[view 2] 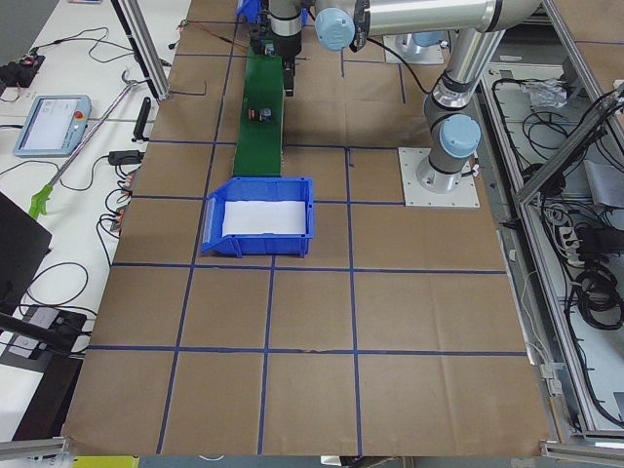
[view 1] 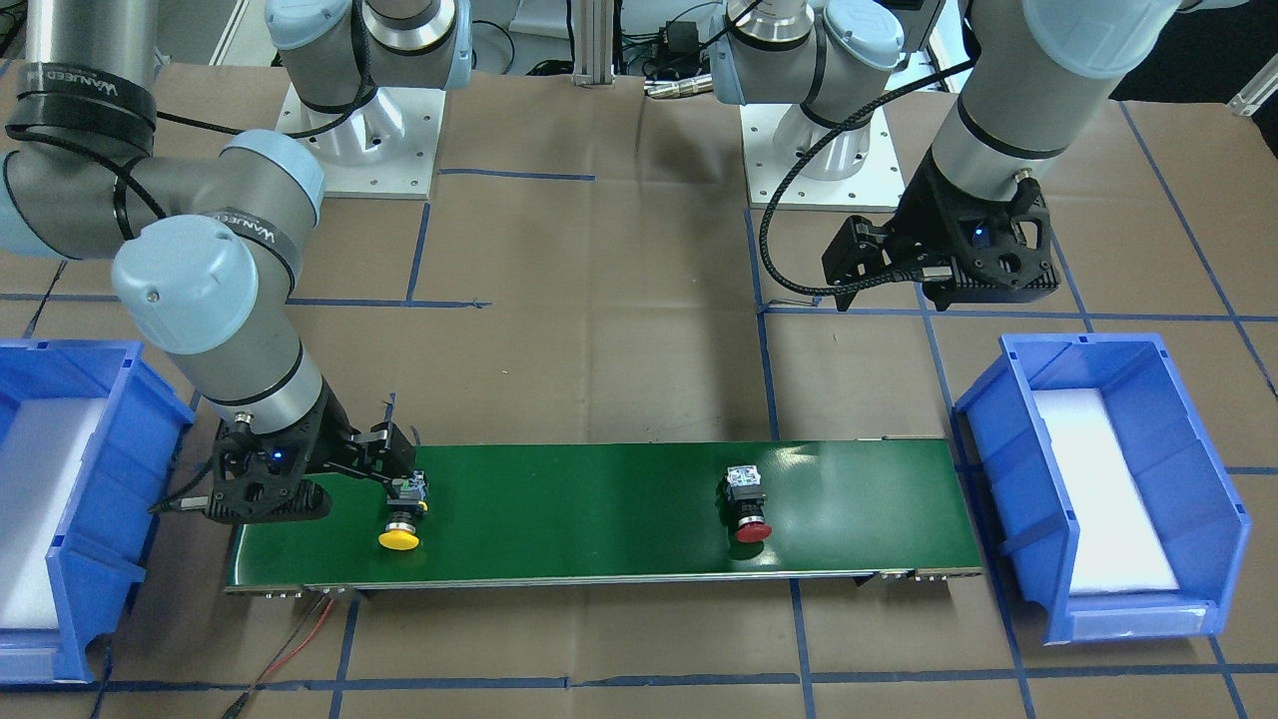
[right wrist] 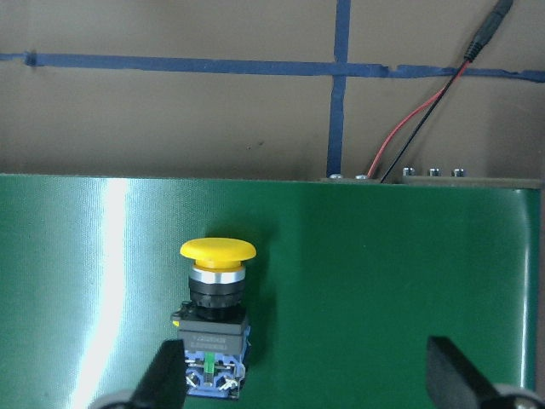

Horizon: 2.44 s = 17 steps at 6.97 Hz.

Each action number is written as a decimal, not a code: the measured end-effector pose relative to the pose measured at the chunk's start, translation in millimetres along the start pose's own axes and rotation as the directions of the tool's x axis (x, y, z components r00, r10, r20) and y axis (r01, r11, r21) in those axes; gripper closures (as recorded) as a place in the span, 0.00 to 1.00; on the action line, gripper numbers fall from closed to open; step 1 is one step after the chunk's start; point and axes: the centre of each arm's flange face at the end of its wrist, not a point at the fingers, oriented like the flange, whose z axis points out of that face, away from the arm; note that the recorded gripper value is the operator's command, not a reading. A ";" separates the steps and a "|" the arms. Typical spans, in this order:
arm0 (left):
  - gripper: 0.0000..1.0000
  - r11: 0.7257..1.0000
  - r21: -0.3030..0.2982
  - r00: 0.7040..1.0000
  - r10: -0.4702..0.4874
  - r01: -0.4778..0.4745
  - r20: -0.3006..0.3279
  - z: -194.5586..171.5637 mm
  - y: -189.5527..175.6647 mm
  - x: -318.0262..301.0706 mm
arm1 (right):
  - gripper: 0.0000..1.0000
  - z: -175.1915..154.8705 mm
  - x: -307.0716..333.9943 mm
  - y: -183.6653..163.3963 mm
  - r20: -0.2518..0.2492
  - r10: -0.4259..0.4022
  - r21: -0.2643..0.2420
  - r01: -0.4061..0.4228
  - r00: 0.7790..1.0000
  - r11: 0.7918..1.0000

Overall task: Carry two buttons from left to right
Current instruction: 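Lower the right gripper onto the yellow button at the belt end and grasp, then carry the yellow button into the empty blue bin with the right gripper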

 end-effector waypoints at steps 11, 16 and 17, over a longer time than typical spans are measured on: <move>0.00 1.000 0.001 1.000 0.000 0.000 0.000 -0.7 0.4 -0.1 | 0.97 2.7 31.4 0.8 -0.052 0.028 -0.063 -0.032 0.998 0.997; 0.00 1.000 0.002 1.000 0.000 0.000 0.000 -0.8 0.4 -0.1 | 0.97 -130.5 250.5 25.4 -0.018 -0.093 -0.088 0.091 0.996 0.992; 0.00 1.000 0.002 1.000 0.000 0.000 0.000 -0.8 0.4 -0.1 | 0.97 -117.1 280.7 29.2 0.026 -0.139 -0.086 0.141 0.990 0.986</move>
